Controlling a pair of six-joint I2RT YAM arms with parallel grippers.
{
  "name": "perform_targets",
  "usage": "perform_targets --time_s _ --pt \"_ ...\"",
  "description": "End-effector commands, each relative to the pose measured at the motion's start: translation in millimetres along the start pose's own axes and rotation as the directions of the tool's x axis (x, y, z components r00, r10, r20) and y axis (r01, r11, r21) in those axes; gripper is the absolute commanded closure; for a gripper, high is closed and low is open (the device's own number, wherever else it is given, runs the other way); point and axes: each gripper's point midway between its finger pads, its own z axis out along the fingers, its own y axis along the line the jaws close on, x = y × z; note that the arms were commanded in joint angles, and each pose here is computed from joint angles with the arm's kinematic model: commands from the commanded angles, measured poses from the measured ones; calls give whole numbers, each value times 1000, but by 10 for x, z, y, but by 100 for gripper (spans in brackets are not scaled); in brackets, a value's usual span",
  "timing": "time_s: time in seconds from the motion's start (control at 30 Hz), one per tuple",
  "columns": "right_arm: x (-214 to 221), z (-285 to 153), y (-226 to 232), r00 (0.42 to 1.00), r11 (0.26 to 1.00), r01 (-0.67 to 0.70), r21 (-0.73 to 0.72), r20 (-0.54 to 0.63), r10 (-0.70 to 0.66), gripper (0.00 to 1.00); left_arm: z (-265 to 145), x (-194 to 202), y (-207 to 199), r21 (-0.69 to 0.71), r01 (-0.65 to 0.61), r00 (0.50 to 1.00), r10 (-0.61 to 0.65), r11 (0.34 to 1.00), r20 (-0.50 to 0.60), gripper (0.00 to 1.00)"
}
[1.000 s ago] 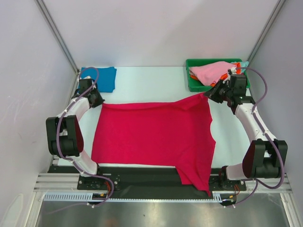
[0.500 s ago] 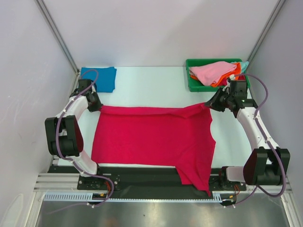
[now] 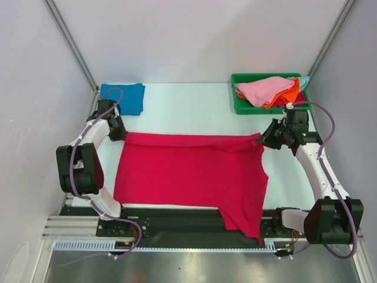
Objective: Fold and stack the t-shirts
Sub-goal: Fold the tshirt
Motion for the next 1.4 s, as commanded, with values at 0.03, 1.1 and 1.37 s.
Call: perform_targets --time_s 0.03,1.1,1.37 --pt "62 -92 3 1000 1000 -17 2 12 17 100 -54 -1 42 1 -3 1000 3 1000 9 100" --pt "340 -224 -152 999 998 -19 56 -28 21 100 25 209 217 -68 -17 1000 16 998 -21 100" --pt "429 -107 -320 999 996 -9 90 -38 12 100 38 276 223 -67 -23 999 20 997 -40 100"
